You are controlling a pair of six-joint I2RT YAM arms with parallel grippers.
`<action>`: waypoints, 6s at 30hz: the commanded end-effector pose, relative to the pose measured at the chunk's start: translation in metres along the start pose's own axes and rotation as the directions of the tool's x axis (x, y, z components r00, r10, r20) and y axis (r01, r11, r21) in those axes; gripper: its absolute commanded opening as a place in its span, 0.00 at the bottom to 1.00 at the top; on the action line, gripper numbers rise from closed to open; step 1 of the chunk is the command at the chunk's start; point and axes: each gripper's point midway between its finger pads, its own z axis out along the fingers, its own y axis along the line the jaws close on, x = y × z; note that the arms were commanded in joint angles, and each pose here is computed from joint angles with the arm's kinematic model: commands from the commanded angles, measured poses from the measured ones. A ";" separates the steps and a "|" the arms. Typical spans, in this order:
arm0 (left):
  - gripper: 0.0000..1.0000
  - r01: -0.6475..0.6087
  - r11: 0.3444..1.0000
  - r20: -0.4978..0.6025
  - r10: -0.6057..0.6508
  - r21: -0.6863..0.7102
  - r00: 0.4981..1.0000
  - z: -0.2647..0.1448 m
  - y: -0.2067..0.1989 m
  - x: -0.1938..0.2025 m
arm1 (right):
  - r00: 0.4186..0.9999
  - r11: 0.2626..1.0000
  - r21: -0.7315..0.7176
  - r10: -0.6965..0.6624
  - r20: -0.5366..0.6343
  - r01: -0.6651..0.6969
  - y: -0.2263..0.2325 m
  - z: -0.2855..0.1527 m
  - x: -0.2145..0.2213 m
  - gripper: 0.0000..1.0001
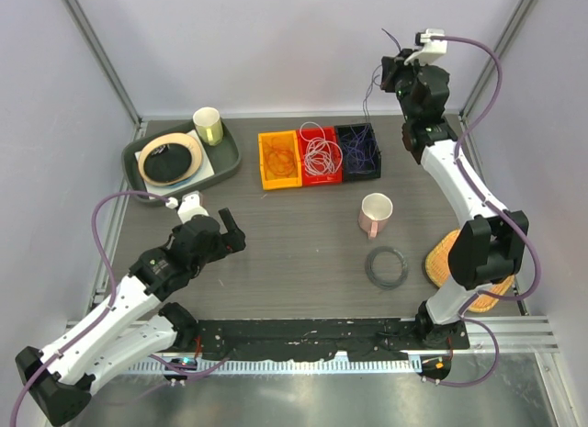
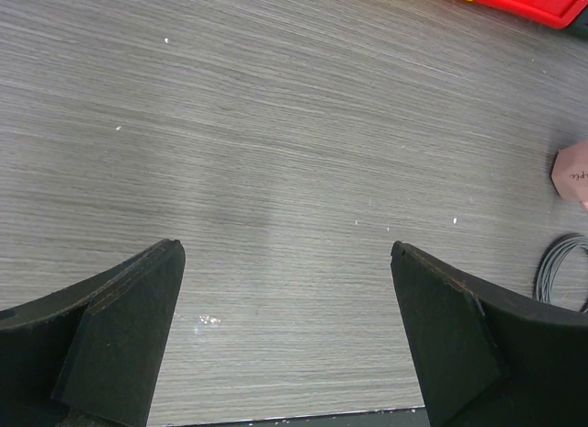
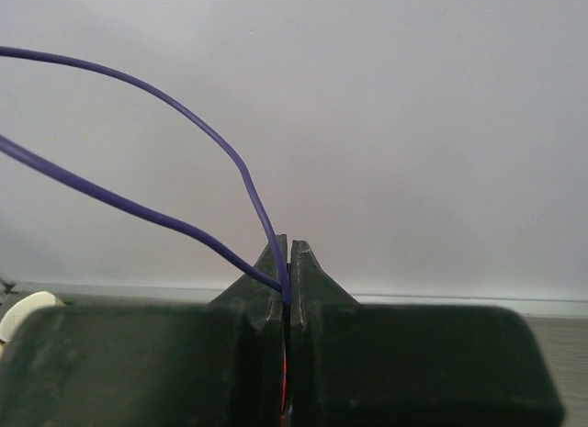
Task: Untangle the cables
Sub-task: Place the cable in the bin.
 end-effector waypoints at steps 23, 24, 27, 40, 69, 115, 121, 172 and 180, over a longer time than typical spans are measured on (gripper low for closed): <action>1.00 0.001 0.999 0.042 0.000 -0.032 0.999 0.006 0.001 -0.009 | 0.975 0.974 -0.069 -0.212 0.061 0.216 -0.010 0.054 0.053 0.01; 1.00 0.000 0.999 0.042 0.002 -0.033 0.999 0.006 0.001 -0.009 | 0.976 0.974 -0.080 -0.205 0.073 0.211 -0.006 0.049 0.043 0.01; 1.00 0.001 0.999 0.043 0.000 -0.033 0.999 0.006 0.001 -0.009 | 0.983 0.975 -0.137 -0.163 0.082 0.173 0.009 0.036 0.022 0.01; 1.00 0.005 1.000 0.040 -0.004 -0.019 0.999 0.005 0.000 -0.008 | 0.976 0.973 -0.174 -0.122 0.180 0.154 0.034 -0.015 -0.068 0.01; 1.00 -0.001 0.999 0.058 0.004 -0.043 0.998 0.005 0.003 -0.012 | 0.889 0.888 0.157 -0.449 0.093 0.432 -0.051 0.038 -0.007 0.01; 1.00 -0.004 0.999 0.058 0.007 -0.051 0.998 0.006 0.005 -0.012 | 0.990 0.887 -0.448 0.137 0.022 -0.113 0.036 -0.038 -0.085 0.01; 1.00 0.004 0.999 0.062 -0.001 -0.045 0.998 0.004 0.005 -0.012 | 0.983 0.828 -0.542 0.183 0.021 -0.143 0.060 -0.085 -0.088 0.01; 1.00 -0.005 0.994 0.089 0.015 -0.106 0.996 0.007 0.017 -0.015 | 0.852 0.855 0.199 -0.507 0.133 0.478 -0.093 0.026 -0.009 0.01; 1.00 -0.008 0.993 0.096 0.019 -0.116 0.995 0.008 0.018 -0.016 | 0.835 0.846 0.192 -0.527 0.160 0.497 -0.076 0.032 0.012 0.01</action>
